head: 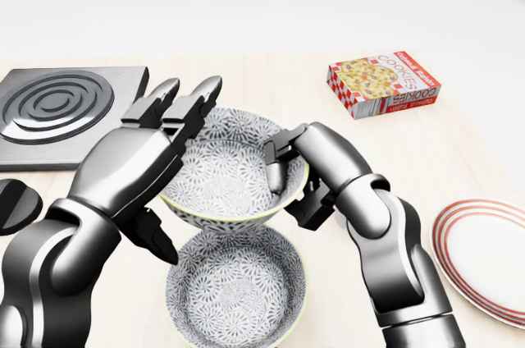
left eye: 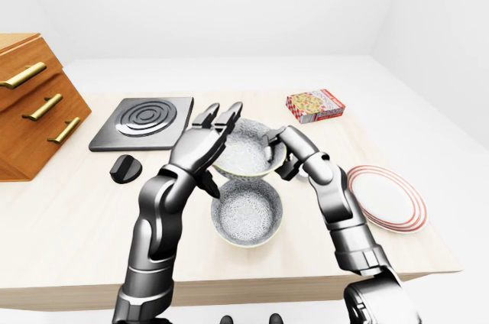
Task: Pick the akita bowl from table center and place it on the plate.
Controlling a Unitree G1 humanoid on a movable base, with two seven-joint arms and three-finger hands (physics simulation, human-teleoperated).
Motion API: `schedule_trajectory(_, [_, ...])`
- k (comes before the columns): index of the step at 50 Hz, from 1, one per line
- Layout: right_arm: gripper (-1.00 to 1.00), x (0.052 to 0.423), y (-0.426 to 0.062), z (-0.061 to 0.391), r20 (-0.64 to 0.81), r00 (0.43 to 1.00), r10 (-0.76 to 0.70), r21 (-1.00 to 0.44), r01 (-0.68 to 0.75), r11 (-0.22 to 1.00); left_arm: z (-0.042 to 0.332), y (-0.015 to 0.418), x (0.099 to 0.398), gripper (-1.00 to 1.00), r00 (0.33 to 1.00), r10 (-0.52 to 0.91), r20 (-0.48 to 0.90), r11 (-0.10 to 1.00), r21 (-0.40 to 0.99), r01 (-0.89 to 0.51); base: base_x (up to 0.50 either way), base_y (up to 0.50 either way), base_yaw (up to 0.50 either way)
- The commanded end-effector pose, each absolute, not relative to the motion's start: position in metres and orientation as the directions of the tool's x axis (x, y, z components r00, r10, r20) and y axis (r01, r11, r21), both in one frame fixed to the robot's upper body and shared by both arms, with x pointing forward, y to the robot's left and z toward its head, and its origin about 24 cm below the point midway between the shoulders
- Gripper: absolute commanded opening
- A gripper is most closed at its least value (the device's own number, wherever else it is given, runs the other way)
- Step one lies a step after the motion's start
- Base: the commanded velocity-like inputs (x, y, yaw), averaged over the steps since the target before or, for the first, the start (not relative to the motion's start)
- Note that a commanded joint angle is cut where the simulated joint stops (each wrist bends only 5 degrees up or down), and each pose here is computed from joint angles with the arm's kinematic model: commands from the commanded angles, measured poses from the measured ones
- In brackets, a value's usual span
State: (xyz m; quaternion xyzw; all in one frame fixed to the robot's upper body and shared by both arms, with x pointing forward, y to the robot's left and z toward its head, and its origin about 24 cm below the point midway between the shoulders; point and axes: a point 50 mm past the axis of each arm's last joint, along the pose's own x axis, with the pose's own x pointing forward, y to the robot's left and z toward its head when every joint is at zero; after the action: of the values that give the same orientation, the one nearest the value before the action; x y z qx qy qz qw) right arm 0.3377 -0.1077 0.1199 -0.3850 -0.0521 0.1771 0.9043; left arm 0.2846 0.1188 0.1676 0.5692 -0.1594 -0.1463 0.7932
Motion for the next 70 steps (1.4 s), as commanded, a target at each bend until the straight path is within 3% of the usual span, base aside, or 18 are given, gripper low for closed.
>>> schedule_trajectory(1, [-1.0, 0.345, -0.122, 0.127, -0.006, 0.949, 0.314, -0.688, -0.232, 0.688, 0.171, 0.125, 0.286, 1.0, 0.914, -0.393, 0.104, 0.324, 0.945, 0.032, 0.0, 0.0, 0.0])
schedule_trajectory(17, [-1.0, 0.354, -0.176, 0.146, -0.003, 0.982, 0.19, -0.755, -0.127, 0.644, 0.178, 0.141, 0.289, 1.0, 0.927, -0.348, 0.139, 0.359, 0.933, -0.005, 0.0, 0.0, 0.0])
schedule_trajectory(36, [-1.0, 0.314, -0.253, 0.154, 0.011, 0.999, 0.045, -0.782, -0.019, 0.623, 0.172, 0.145, 0.287, 1.0, 0.937, -0.321, 0.137, 0.384, 0.923, -0.003, 0.0, 0.0, 0.0])
schedule_trajectory(42, [-1.0, 0.303, -0.272, 0.151, 0.002, 1.0, -0.012, -0.784, 0.008, 0.621, 0.167, 0.145, 0.285, 1.0, 0.94, -0.315, 0.132, 0.396, 0.918, 0.004, 0.0, 0.0, 0.0])
schedule_trajectory(54, [-1.0, 0.289, -0.304, 0.134, -0.021, 0.991, -0.134, -0.793, 0.065, 0.606, 0.16, 0.157, 0.316, 1.0, 0.942, -0.312, 0.122, 0.411, 0.911, 0.018, 0.0, 0.0, 0.0])
schedule_trajectory(70, [-1.0, 0.276, -0.328, 0.102, -0.035, 0.968, -0.247, -0.823, 0.112, 0.557, 0.155, 0.152, 0.307, 1.0, 0.938, -0.325, 0.118, 0.414, 0.91, 0.029, 0.0, 0.0, 0.0])
